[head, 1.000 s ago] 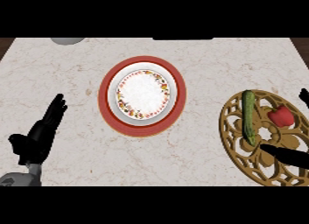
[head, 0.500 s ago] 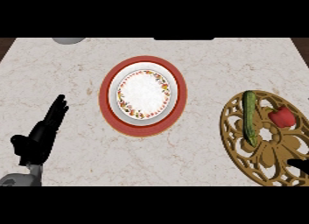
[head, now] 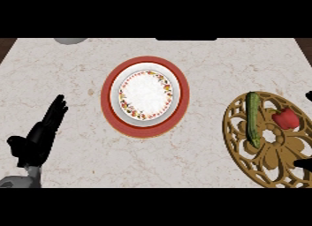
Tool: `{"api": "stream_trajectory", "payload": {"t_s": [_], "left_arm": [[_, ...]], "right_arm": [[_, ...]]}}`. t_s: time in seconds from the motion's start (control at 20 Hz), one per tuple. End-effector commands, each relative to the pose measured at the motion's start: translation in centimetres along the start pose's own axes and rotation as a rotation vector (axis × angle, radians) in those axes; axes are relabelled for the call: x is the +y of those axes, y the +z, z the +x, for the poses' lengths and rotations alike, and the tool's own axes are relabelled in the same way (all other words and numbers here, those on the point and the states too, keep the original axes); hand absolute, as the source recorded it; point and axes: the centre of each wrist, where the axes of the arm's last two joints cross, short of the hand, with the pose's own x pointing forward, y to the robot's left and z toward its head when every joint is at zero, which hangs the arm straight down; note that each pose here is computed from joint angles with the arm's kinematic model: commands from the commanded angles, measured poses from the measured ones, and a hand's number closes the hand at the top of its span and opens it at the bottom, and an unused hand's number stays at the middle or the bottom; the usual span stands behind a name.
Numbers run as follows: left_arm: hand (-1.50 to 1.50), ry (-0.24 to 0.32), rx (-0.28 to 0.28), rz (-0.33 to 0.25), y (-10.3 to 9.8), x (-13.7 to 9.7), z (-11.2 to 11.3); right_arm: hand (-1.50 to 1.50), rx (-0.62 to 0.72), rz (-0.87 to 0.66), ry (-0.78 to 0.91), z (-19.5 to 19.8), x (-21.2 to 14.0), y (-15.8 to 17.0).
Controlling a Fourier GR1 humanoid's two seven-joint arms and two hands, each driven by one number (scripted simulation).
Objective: Pick the bell pepper from the placemat and place it in the plate
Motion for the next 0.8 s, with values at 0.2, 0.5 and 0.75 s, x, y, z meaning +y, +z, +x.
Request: {"api": "stream_trajectory", "payload": {"t_s": [0.2,0.5,0.75], "left_arm": [[0.00,0.003,0.001,-0.010,-0.8,-0.1,0.2],[0.00,0.000,-0.002,-0.008,0.3,0.3,-1.6],[0.00,-0.003,-0.018,0.011,0.8,-0.8,-1.1]], "right_arm": [[-1.50,0.090,0.083,0.117,0.2,1.9,-2.2],[-1.50,0.093,0.107,0.110,-0.4,2.9,-4.2],[-1.50,0.140,0.102,0.172,-1.7,4.4,-3.4]]}}
